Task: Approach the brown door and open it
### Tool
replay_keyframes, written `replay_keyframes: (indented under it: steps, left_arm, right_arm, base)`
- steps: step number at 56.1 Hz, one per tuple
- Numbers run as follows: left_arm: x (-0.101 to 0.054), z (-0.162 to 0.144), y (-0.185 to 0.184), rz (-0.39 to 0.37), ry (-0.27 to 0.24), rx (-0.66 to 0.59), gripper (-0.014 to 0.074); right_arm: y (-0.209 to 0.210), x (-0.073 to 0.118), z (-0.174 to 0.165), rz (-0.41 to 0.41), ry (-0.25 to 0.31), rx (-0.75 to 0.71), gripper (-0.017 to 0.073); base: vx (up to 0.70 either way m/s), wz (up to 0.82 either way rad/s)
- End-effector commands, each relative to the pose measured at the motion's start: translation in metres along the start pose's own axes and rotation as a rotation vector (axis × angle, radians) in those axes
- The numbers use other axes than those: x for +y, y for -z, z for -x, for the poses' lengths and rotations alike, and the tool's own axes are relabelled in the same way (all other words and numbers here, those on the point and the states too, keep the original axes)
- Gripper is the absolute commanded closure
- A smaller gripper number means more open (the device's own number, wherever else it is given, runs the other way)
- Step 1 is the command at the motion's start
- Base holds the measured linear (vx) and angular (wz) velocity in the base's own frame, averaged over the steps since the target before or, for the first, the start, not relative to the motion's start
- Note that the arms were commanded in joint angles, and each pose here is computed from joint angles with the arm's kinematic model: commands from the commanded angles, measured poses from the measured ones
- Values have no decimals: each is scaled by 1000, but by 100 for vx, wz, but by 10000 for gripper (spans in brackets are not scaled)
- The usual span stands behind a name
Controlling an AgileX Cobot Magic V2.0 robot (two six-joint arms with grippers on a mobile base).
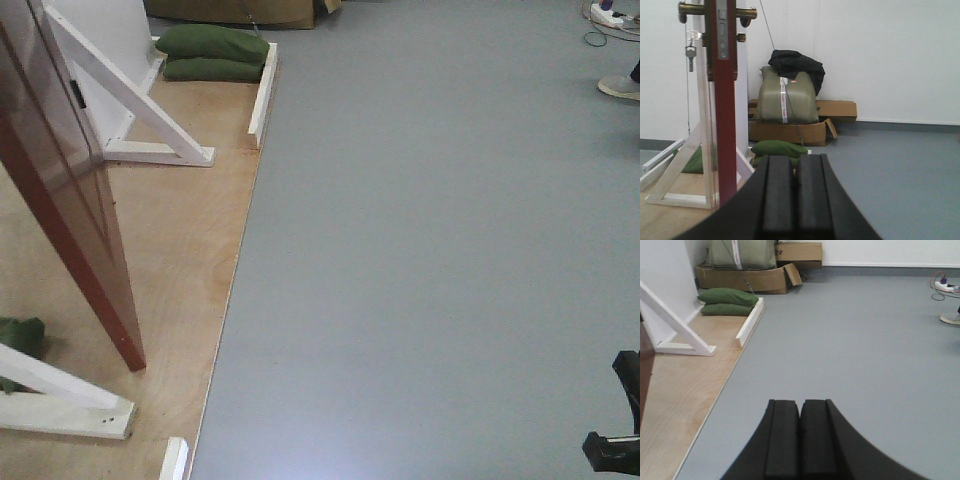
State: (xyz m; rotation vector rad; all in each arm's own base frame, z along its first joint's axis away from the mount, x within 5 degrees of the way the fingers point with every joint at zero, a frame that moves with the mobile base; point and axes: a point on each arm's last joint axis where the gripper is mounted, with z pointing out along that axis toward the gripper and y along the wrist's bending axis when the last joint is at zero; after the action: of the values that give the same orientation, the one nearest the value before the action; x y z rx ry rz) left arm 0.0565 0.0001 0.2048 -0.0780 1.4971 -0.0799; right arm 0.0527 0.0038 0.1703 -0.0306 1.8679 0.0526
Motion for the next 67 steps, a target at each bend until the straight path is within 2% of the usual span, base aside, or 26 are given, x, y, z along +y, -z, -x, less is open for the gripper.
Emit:
replay_keyframes:
  steps: [1, 24, 67]
  left_arm:
    - [-1, 14, 2, -3, 3, -113, 582]
    - [-1, 14, 2, -3, 3, -113, 582]
    - [-1, 14, 2, -3, 3, -113, 582]
  right_arm:
    - [0, 0, 6, -6, 10, -76, 559]
    - [0, 0, 6, -6, 10, -76, 559]
    - [0, 0, 6, -6, 10, -76, 559]
  base:
    - [38, -20]
    - [36, -12]
    - [31, 3]
